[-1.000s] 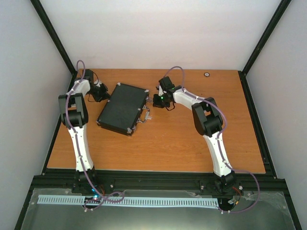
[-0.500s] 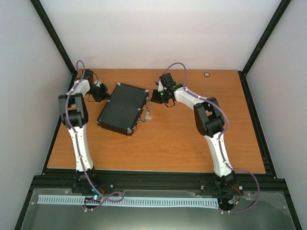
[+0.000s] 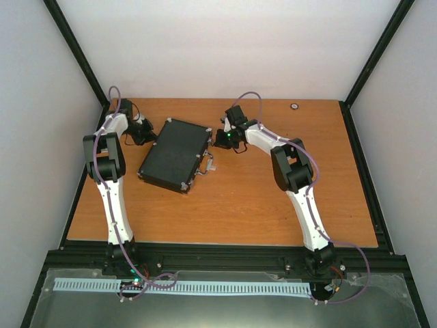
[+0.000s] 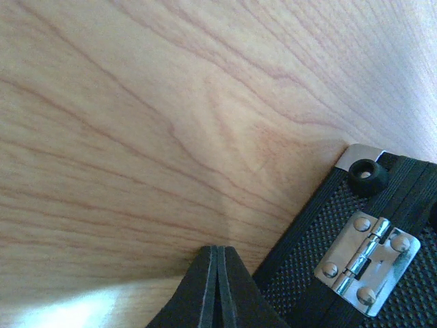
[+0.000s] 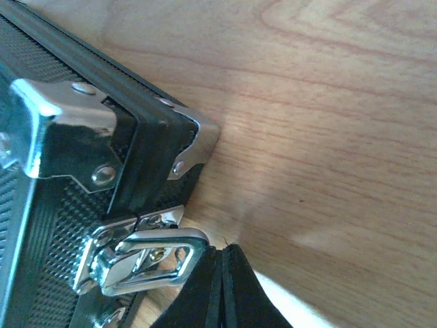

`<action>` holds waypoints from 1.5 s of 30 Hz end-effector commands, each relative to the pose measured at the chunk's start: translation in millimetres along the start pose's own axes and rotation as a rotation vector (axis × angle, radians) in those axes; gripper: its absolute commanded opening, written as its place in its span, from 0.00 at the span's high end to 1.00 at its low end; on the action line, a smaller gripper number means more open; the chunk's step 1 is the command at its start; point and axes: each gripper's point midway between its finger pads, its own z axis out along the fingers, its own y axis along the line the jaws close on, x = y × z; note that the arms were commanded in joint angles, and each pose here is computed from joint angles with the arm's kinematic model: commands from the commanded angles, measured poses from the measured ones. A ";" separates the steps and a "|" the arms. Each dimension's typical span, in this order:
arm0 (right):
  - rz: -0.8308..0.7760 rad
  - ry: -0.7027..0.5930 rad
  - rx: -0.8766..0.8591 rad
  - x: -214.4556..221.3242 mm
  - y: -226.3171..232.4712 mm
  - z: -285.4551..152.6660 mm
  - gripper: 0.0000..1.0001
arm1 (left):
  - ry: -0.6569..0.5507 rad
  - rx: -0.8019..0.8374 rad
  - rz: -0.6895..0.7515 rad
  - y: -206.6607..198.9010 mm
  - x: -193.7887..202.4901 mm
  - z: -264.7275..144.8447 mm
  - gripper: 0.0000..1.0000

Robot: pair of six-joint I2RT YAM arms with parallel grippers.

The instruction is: Pack up texas hold em set

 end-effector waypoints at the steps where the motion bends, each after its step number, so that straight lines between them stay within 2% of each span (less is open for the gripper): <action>1: 0.002 -0.007 -0.006 -7.4 -0.9 4.4 0.96 | 0.036 -0.033 -0.021 16.3 3.1 13.3 0.99; 14: 0.017 0.029 -0.095 -14.8 6.7 34.2 0.96 | 0.039 -0.023 -0.028 14.4 2.1 14.3 0.99; 17: 0.021 0.018 0.021 -9.0 -10.7 28.5 0.97 | 0.040 -0.028 -0.027 15.5 2.2 14.4 0.99; 21: 0.028 -0.023 0.309 -3.6 -56.9 2.7 0.97 | 0.040 -0.028 -0.025 14.9 1.8 13.7 0.99; 23: 0.013 -0.026 0.381 -0.2 -69.7 -6.9 0.97 | 0.041 -0.029 -0.022 15.2 1.8 14.1 0.99; 26: -0.014 0.008 0.278 11.5 -61.3 -6.2 0.97 | 0.048 -0.032 -0.021 16.8 3.3 16.2 0.99; 30: 0.026 0.047 -0.028 26.6 -25.8 -1.6 0.97 | 0.050 -0.031 -0.024 17.5 3.3 16.9 0.99; 35: 0.008 0.073 -0.222 33.5 -2.4 6.6 0.97 | 0.049 -0.028 -0.022 15.7 3.6 15.6 0.99; 45: 0.046 0.078 -0.253 27.0 -4.1 24.3 0.97 | 0.059 -0.027 -0.027 17.8 5.6 17.9 0.99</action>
